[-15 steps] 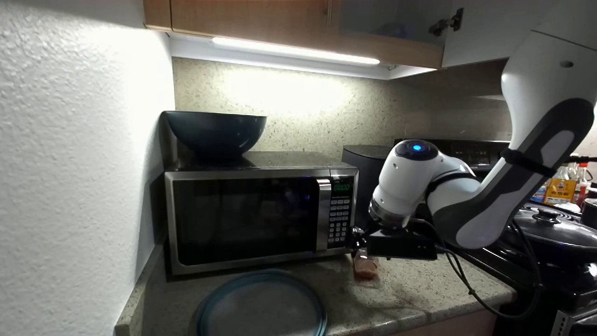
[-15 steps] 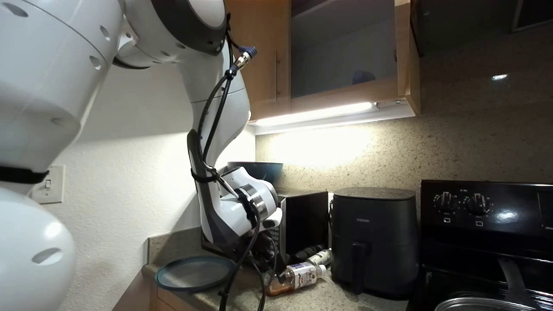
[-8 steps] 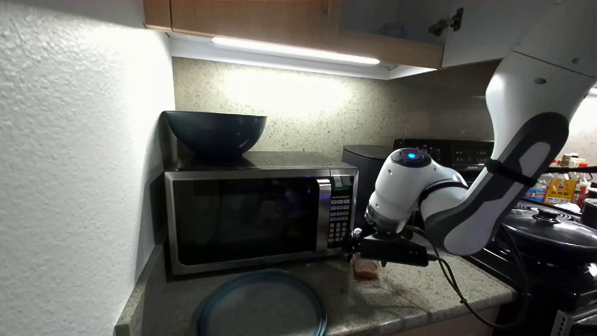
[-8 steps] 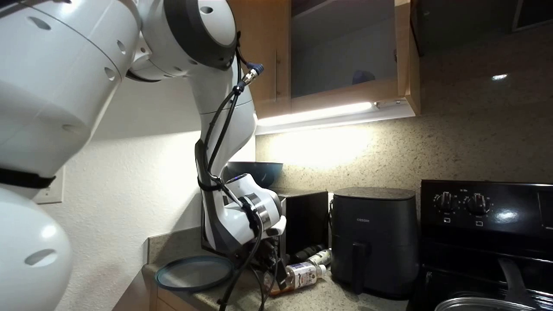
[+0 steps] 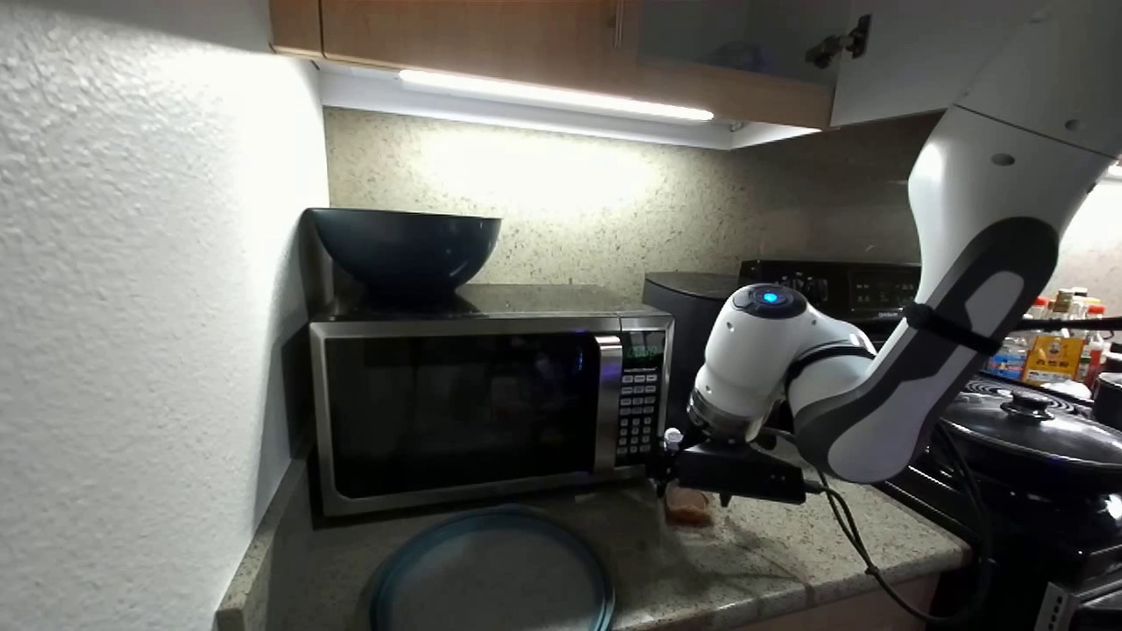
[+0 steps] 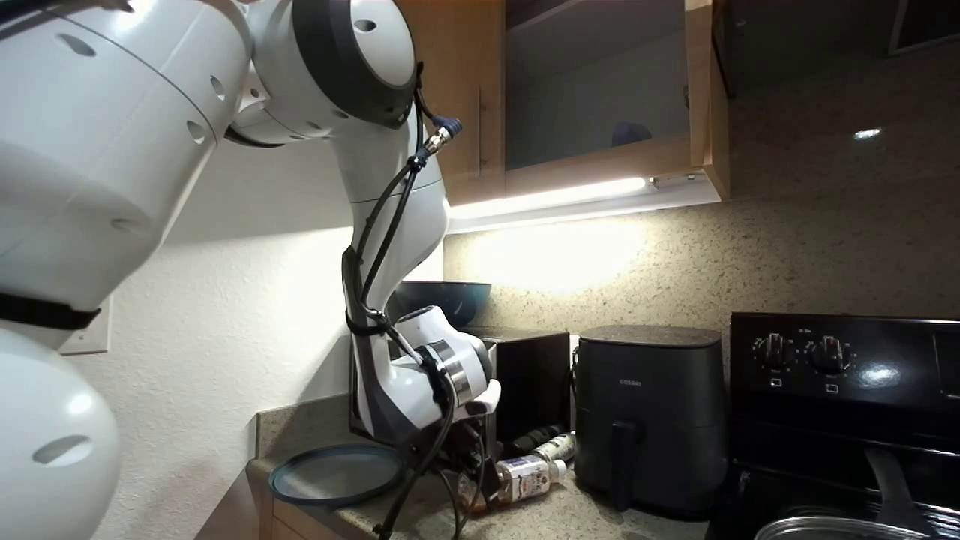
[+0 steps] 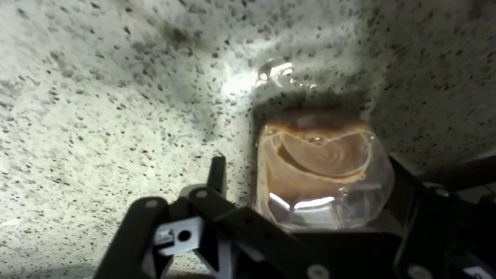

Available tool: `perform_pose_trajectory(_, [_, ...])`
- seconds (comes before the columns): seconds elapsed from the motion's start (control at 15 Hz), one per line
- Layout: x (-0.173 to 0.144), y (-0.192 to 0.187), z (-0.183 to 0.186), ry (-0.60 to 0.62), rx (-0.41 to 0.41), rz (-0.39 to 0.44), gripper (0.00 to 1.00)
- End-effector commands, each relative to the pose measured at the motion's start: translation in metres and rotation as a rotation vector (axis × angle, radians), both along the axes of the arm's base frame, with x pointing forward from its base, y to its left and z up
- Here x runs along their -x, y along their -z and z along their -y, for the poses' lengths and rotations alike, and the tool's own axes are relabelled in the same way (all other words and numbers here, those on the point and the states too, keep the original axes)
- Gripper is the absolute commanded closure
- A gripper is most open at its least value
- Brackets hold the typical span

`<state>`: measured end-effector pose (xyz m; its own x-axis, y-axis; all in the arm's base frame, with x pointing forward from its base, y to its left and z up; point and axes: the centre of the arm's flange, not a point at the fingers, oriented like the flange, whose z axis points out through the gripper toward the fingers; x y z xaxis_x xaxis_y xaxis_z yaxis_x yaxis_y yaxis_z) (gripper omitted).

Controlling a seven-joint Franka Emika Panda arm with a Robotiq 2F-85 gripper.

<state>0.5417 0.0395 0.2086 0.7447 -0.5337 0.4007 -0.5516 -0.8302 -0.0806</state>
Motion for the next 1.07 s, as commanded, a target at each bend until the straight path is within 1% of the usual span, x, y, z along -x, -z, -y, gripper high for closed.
perform_pose_trajectory(0.0, [-0.001,0.000,0.004,-0.001,-0.020,0.012,0.33])
perform_pose_trajectory(0.13, [-0.001,0.000,0.004,-0.011,-0.024,0.022,0.47])
perform_pose_trajectory(0.33, [-0.001,-0.001,0.003,-0.020,-0.029,0.032,0.64])
perform_pose_trajectory(0.53, [0.000,-0.003,0.001,-0.017,-0.023,0.030,0.68])
perform_pose_trajectory(0.67, [0.008,-0.013,-0.003,-0.011,-0.002,0.026,0.68])
perform_pose_trajectory(0.87, [0.033,-0.033,-0.014,-0.015,0.030,0.023,0.68])
perform_pose_trajectory(1.0, [0.055,-0.048,-0.023,-0.019,0.051,0.045,0.68])
